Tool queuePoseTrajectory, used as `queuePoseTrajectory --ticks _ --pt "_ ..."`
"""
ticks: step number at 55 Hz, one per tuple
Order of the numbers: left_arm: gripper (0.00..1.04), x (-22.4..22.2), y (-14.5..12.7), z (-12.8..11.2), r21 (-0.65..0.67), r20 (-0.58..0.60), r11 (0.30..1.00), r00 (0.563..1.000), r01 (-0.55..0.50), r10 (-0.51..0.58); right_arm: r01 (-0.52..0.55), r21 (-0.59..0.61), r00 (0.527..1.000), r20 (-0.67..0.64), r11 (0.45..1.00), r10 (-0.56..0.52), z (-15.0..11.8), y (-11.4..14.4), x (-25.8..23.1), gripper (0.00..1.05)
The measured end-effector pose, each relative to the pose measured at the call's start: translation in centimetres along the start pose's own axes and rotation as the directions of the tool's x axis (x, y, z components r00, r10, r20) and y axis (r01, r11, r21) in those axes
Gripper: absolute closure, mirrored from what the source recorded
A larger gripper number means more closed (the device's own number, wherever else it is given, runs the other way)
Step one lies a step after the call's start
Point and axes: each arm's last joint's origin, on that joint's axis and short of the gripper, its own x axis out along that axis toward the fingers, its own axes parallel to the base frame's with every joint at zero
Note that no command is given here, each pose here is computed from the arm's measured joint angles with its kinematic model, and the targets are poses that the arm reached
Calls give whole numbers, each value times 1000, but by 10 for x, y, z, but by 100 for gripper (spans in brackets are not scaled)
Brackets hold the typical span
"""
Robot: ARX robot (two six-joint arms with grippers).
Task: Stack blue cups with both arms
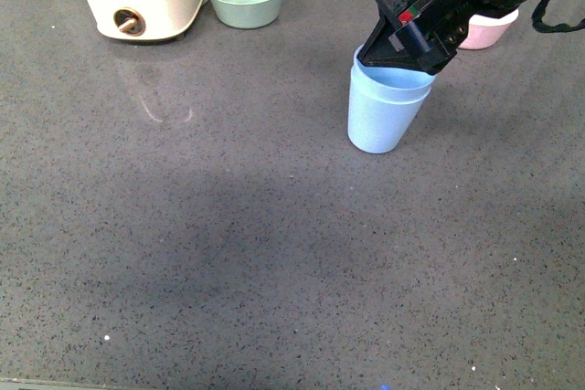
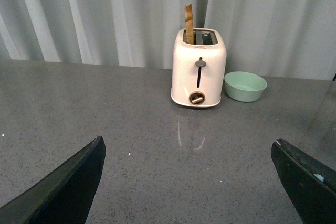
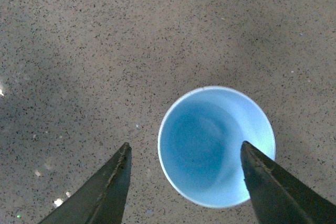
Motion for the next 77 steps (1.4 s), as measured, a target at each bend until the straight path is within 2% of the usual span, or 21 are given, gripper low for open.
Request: queuePoseTrajectory --ticks 4,9,12,21,29,42,43,47,50,57,70,77 --pt "9 0 0 0 0 0 1000 1000 0 0 4 4 1000 27 1000 -5 0 -1 -9 29" --pt "9 0 0 0 0 0 1000 1000 0 0 13 28 993 119 1000 -16 4 -4 -33 13" --pt "9 0 0 0 0 0 1000 1000 0 0 26 44 985 168 999 -33 6 -5 -48 8" --pt "9 0 0 0 0 0 1000 1000 0 0 128 143 923 346 982 -170 7 -6 -111 9" --pt "9 0 0 0 0 0 1000 1000 0 0 197 271 866 402 942 -297 -10 0 -141 9" --pt "9 0 0 0 0 0 1000 1000 0 0 224 409 795 448 885 -409 -25 6 -172 9" --pt "9 0 0 0 0 0 1000 1000 0 0 253 432 772 449 866 -450 -25 7 -172 11" --pt "9 0 0 0 0 0 1000 1000 0 0 426 552 599 421 717 -681 -40 12 -171 27" --pt "9 0 0 0 0 0 1000 1000 0 0 463 596 544 393 656 -741 -57 18 -168 37" --pt "9 0 0 0 0 0 1000 1000 0 0 466 605 537 387 646 -750 -93 34 -165 63" --pt "9 0 0 0 0 0 1000 1000 0 0 468 607 544 375 642 -751 -131 52 -161 102" --pt "9 0 0 0 1 0 1000 1000 0 0 455 601 553 387 657 -738 -149 58 -163 103"
